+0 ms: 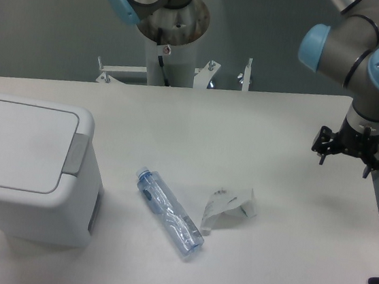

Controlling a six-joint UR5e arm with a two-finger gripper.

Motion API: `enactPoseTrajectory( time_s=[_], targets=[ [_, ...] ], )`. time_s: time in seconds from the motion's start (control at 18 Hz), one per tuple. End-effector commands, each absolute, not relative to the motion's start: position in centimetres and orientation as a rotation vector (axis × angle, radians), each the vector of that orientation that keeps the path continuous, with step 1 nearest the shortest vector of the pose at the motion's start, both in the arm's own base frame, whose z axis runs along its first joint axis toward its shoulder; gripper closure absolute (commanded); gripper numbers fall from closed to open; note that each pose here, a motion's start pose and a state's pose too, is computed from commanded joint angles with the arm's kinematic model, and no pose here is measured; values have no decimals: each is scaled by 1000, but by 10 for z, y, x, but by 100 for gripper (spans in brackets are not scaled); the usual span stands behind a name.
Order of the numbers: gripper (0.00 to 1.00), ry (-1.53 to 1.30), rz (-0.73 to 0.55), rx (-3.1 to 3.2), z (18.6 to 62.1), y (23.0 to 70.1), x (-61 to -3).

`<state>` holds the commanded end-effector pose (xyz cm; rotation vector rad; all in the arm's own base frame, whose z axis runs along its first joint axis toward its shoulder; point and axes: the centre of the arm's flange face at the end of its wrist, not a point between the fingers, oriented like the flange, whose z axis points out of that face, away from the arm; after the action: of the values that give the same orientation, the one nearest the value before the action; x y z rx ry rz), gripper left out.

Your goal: Open the trash can

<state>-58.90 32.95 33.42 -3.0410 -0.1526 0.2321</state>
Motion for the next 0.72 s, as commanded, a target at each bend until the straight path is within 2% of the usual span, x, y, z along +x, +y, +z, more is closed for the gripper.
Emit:
enactPoseTrajectory(
  time_s=[0.28,0.72],
  targets=[
    [0,-130,253,-3031,341,340,-586],
    [0,-293,212,-2979,339,360,-571]
  ],
)
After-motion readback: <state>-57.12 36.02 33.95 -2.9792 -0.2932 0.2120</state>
